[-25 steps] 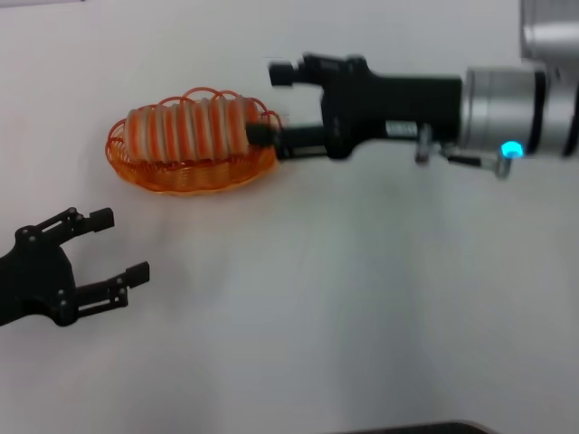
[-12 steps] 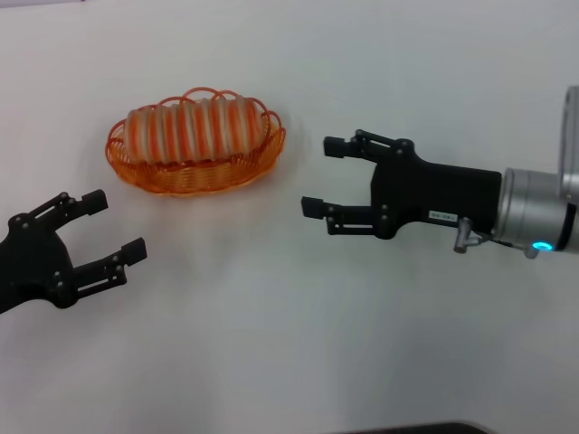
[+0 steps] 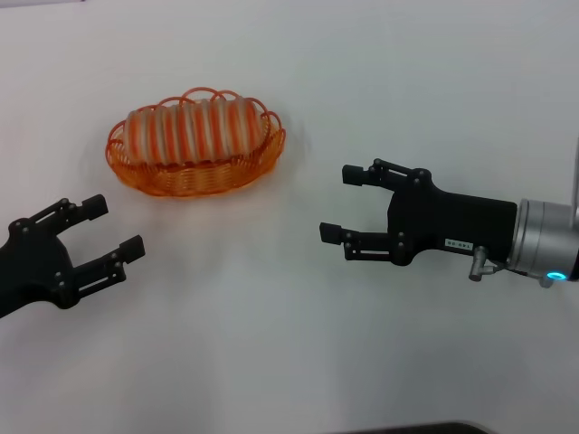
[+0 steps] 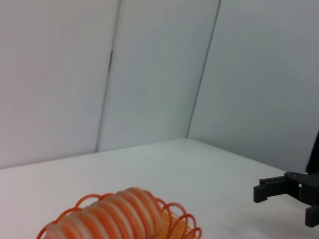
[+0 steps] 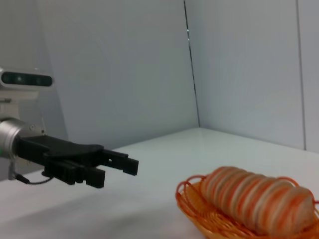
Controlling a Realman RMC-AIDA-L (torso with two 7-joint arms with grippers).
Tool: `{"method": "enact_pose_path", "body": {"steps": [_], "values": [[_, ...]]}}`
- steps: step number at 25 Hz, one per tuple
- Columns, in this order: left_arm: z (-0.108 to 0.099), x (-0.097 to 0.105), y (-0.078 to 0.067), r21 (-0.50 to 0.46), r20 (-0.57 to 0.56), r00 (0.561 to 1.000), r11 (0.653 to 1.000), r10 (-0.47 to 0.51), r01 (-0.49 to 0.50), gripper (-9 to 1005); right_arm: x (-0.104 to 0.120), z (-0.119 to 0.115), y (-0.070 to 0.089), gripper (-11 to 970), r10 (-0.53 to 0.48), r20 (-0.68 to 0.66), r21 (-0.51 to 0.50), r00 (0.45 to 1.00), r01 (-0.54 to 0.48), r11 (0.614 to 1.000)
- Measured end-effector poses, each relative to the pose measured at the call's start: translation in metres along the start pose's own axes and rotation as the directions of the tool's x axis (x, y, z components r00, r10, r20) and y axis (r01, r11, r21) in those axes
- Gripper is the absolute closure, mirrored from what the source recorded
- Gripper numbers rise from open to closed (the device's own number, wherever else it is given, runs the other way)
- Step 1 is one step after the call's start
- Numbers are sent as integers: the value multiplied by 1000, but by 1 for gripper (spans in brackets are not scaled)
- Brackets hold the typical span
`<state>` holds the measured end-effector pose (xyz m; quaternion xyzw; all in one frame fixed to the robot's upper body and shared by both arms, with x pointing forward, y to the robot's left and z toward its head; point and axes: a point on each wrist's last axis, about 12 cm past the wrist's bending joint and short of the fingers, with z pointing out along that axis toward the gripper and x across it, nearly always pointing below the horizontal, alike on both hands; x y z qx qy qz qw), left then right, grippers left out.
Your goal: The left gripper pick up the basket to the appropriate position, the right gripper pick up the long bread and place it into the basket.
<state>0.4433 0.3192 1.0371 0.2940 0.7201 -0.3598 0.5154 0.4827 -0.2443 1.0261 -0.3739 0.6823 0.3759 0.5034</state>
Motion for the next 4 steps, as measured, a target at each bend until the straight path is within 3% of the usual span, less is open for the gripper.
{"method": "enact_pose_path", "body": {"steps": [4], "values": [[3, 2, 1, 0, -16, 1000, 1000, -3, 3, 194, 2, 2, 0, 54, -16, -6, 10, 1000, 16, 1000]]}}
